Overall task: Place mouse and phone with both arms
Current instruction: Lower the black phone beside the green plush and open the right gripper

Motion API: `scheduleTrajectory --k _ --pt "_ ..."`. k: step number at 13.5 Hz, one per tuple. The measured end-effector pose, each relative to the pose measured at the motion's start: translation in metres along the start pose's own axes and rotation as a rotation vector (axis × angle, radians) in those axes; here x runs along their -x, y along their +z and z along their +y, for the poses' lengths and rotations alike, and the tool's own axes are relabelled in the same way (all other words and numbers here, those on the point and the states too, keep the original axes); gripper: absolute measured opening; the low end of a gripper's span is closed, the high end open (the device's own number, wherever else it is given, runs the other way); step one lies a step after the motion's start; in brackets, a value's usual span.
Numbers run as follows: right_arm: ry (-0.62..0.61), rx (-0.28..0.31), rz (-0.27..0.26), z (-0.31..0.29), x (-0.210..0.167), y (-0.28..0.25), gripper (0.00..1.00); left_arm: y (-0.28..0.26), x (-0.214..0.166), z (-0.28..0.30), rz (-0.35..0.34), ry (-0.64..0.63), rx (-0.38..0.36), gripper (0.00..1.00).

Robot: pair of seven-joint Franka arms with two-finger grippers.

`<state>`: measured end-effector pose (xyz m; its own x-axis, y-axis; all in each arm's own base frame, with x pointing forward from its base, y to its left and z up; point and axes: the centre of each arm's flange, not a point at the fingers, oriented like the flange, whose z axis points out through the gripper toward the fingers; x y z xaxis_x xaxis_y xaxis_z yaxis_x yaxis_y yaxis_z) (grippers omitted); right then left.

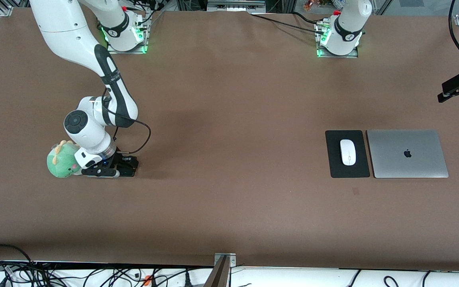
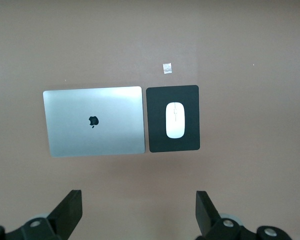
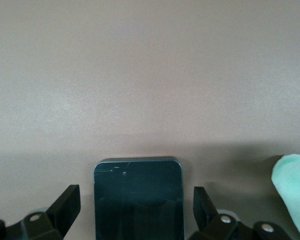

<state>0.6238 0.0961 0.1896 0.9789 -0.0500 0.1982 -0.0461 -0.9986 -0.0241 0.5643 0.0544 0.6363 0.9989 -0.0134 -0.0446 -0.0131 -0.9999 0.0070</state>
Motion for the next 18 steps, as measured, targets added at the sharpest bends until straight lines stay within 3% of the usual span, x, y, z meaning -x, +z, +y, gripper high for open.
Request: scheduleTrajectory --k 3,6,8,15,18 --pt "-0.003 -0.006 -0.022 -0.004 -0.007 -0.005 1.00 0.004 0.004 0.006 -0.043 -0.082 0.015 1.00" --pt "0.000 -0.041 -0.168 -0.015 -0.046 -0.050 1.00 0.004 0.010 0.010 -0.063 -0.091 0.018 1.00" --pt "0.007 -0.065 -0.211 -0.010 -0.074 -0.102 1.00 0.002 0.017 0.011 -0.067 -0.091 0.019 1.00" --pt "0.045 -0.120 -0.217 0.039 -0.081 -0.270 1.00 0.001 0.019 0.012 -0.072 -0.088 0.020 1.00" --pt "0.039 -0.084 -0.209 0.069 -0.067 -0.334 1.00 0.002 0.018 0.013 -0.071 -0.087 0.019 1.00"
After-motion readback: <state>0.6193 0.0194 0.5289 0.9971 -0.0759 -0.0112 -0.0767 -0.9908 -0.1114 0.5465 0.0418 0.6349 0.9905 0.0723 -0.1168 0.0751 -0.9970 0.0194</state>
